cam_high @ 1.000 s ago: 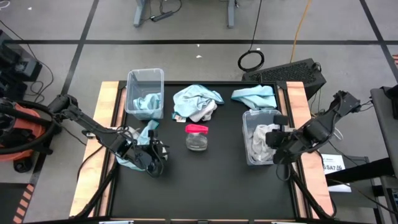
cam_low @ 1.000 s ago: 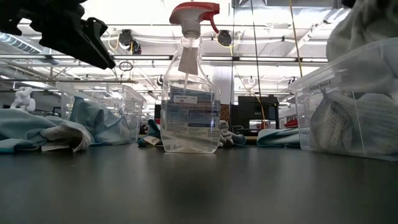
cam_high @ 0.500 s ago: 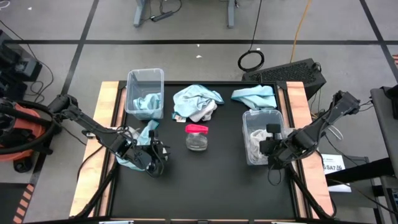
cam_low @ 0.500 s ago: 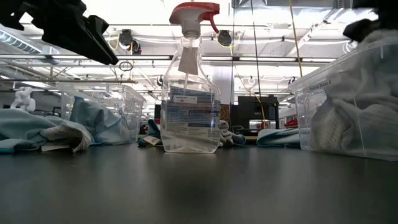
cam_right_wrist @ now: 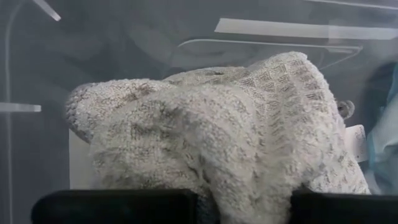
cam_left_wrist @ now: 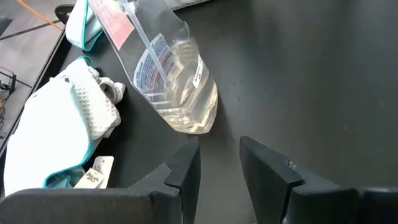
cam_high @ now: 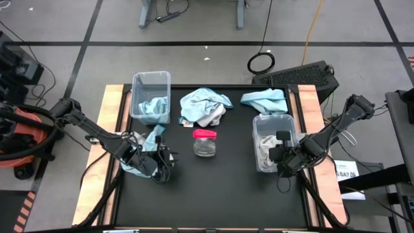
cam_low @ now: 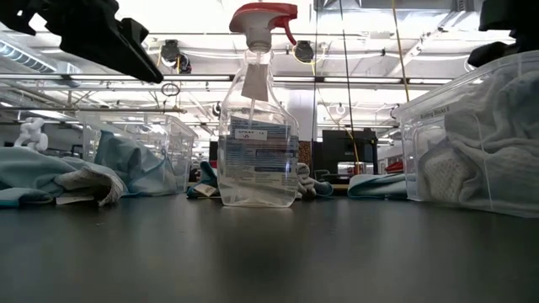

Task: Sort microfiber towel by color & place in baskets
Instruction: Put the bottom gray towel into the right transparent bin

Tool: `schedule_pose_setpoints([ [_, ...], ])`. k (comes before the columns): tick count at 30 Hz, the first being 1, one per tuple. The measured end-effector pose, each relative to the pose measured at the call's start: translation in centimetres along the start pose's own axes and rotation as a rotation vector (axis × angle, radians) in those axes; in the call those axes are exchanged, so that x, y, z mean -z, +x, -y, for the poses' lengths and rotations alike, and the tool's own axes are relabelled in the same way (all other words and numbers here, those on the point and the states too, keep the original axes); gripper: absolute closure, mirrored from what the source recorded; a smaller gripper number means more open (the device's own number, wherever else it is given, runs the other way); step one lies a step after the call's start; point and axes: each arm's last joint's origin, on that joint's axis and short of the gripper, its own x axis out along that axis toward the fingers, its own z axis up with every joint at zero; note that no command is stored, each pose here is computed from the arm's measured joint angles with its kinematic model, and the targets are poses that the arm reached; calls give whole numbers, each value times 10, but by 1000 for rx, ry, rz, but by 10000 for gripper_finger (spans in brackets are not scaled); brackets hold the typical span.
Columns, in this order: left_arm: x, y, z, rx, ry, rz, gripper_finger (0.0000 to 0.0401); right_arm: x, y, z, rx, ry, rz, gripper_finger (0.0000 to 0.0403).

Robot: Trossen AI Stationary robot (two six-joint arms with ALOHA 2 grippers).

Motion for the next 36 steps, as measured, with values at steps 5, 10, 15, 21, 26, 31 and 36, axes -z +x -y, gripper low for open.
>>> schedule_pose_setpoints([
  [5, -1, 0, 0, 2, -5, 9, 280, 0, 0, 0, 4, 9, 2, 336],
  [10, -1, 0, 0, 2, -5, 8, 280, 0, 0, 0, 6, 16, 2, 300],
  [15, -1, 0, 0, 3, -5, 8, 280, 1, -2, 2, 6, 23, 16, 253],
  [21, -1, 0, 0, 4, -4, 7, 280, 3, -5, 5, -1, 40, 31, 206],
  [26, -1, 0, 0, 4, -3, 7, 280, 1, -13, 8, -15, 47, 41, 187],
  [31, -1, 0, 0, 4, -4, 7, 280, -8, -33, 12, -31, 57, 59, 184],
  [36, -1, 0, 0, 5, -4, 7, 280, -17, -58, 19, -58, 72, 95, 184],
])
